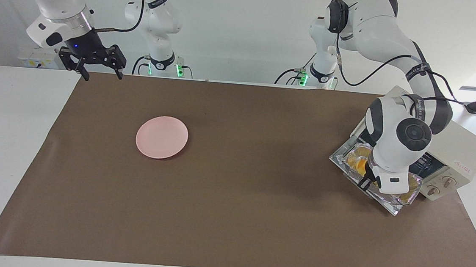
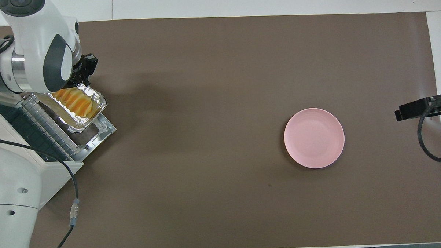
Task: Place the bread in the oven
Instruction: 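Lift the foil tray with the left gripper into the oven, then push the foil tray deeper into the oven with the left gripper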
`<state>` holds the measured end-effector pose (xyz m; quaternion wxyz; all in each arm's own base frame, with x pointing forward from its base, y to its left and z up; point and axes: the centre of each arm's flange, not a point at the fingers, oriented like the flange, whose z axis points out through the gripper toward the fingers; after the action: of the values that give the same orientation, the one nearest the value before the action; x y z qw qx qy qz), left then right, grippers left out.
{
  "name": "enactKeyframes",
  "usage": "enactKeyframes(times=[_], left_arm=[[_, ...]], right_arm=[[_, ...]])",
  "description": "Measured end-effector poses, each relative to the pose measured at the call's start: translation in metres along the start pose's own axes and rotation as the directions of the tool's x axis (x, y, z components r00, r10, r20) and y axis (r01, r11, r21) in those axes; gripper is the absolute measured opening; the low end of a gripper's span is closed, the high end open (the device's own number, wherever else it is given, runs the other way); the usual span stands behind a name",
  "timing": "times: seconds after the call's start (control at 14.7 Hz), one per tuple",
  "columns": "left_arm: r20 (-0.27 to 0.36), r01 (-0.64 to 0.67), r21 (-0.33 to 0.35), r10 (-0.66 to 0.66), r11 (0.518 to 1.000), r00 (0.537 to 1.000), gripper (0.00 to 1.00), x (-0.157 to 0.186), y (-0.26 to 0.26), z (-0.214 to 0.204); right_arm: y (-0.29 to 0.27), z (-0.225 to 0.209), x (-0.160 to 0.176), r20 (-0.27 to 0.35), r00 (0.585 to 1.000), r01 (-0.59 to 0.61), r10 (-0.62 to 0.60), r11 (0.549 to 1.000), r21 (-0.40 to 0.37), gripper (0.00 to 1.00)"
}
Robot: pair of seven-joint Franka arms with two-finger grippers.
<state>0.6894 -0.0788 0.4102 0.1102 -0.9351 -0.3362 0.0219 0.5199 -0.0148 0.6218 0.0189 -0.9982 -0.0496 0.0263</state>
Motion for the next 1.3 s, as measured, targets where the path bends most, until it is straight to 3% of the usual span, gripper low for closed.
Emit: enactKeyframes(times=[0.34,0.82,1.3], left_arm=[[0.058,-0.057,0.023,0.056,0.998,0.997,0.01,0.013,-0.030,0.004],[0.138,-0.087,0.028,0.082,0.996,0.987,0.01,-0.003,-0.063,0.016],[0.166,-0.084,0.015,0.080,0.996,0.983,0.01,-0.014,-0.082,0.014]], right_arm=[[0.000,0.000,0.000,0.000,1.000,0.000,0.000,1.000,0.000,1.00],[0.000,0.000,0.000,0.000,1.000,0.000,0.000,1.000,0.000,1.00],[0.000,0.000,0.000,0.000,1.000,0.000,0.000,1.000,0.000,1.00]])
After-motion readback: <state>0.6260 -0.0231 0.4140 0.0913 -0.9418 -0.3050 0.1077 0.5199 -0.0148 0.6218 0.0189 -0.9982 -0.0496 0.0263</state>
